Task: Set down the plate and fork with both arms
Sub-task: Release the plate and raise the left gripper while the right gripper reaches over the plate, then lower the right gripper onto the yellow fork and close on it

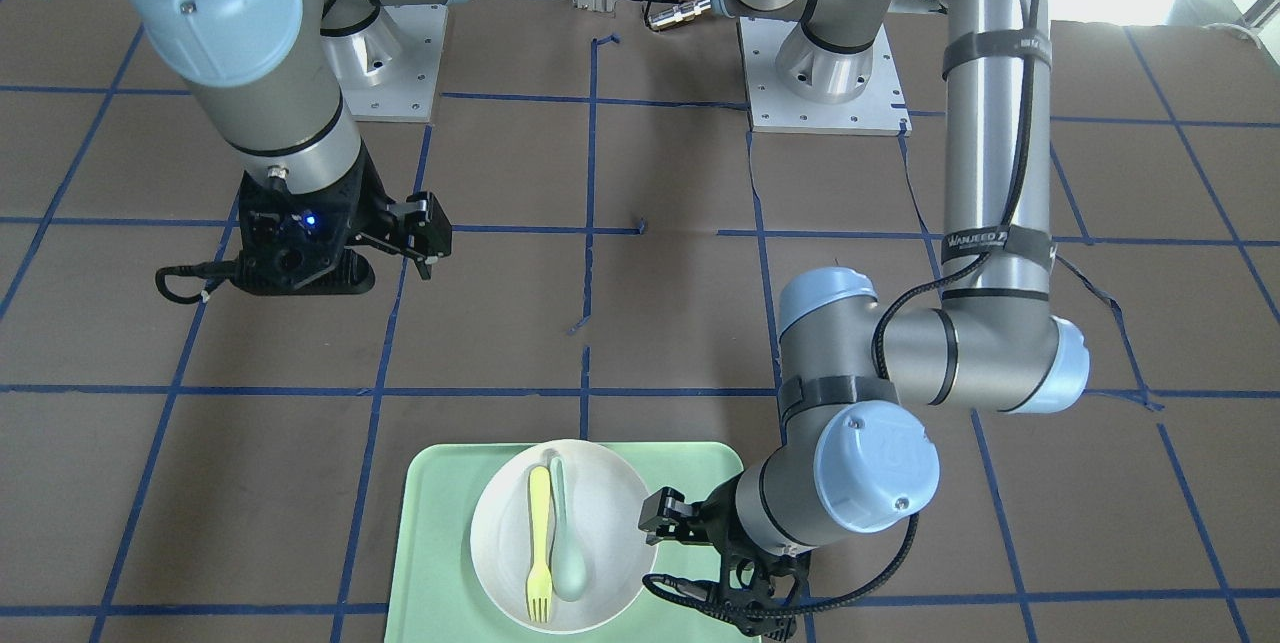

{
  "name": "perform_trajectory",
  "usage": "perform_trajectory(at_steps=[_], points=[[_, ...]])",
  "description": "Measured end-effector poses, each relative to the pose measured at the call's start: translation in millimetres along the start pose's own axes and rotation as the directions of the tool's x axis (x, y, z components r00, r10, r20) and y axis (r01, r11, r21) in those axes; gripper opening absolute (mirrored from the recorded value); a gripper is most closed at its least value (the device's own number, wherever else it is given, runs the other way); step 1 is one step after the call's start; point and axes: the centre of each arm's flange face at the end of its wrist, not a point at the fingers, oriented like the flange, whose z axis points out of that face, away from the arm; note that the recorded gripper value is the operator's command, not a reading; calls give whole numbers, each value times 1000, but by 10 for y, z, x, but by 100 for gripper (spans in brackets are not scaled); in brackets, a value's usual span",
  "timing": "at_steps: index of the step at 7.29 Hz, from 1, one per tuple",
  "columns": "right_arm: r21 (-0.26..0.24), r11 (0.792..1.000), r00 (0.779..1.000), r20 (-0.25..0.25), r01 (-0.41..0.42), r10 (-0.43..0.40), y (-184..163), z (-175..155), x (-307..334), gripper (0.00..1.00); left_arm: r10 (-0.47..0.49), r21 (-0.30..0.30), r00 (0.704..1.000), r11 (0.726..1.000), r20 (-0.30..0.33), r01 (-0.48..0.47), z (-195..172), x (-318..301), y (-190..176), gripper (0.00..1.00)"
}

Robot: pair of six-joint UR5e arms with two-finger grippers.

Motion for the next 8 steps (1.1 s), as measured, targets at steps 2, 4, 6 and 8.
perform_trajectory(at_steps=[2,4,6,8], points=[[27,1000,1000,10,-9,9,-447,318,-98,61,-81,-72,996,994,35,83,-653,-452,434,100],[44,998,999,31,-37,35,-815,855,-444,61,-137,-123,989,982,50,143,-978,-856,852,100],[47,998,998,49,-46,43,-953,1300,-709,60,-178,-152,983,971,49,183,-1075,-1052,1146,100],[44,998,996,77,-38,34,-1000,1621,-875,58,-187,-170,981,966,46,192,-1044,-1055,1295,100]])
